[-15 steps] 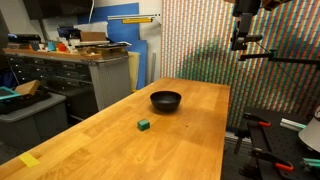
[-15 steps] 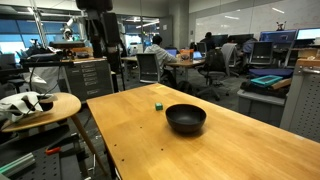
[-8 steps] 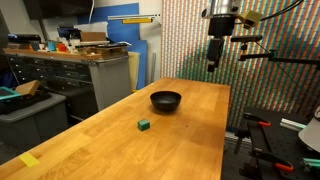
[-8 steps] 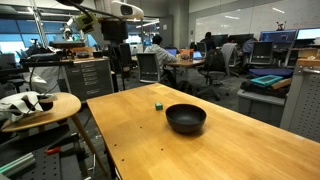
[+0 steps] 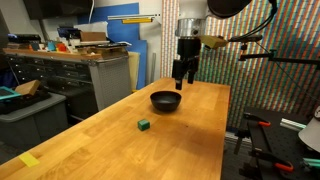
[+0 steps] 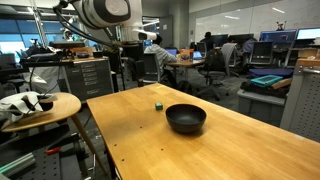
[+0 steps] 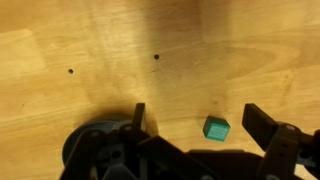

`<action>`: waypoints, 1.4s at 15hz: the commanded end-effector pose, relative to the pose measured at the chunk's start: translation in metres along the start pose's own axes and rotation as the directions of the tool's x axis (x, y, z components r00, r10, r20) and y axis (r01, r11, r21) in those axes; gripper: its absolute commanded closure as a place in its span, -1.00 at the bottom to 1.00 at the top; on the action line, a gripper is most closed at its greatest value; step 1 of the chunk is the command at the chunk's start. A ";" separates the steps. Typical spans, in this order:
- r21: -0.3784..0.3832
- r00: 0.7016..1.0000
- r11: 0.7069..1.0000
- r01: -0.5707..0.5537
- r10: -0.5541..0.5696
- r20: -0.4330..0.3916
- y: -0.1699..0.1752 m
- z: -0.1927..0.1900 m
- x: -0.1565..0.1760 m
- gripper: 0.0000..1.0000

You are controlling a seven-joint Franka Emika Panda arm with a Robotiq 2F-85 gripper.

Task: Pick up the object and put it in the bowl

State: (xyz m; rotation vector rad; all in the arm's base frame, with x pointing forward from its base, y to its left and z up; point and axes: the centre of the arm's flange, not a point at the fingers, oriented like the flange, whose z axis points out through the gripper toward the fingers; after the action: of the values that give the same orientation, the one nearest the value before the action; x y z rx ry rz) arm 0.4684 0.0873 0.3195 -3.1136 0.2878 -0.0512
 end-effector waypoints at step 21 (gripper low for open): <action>-0.007 0.995 0.996 -0.093 0.093 0.036 -0.093 0.162 0.142 -1.00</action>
State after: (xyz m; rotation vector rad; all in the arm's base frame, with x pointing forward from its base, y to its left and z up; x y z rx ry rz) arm 0.6118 0.1531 0.1755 -3.0822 0.4462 0.0248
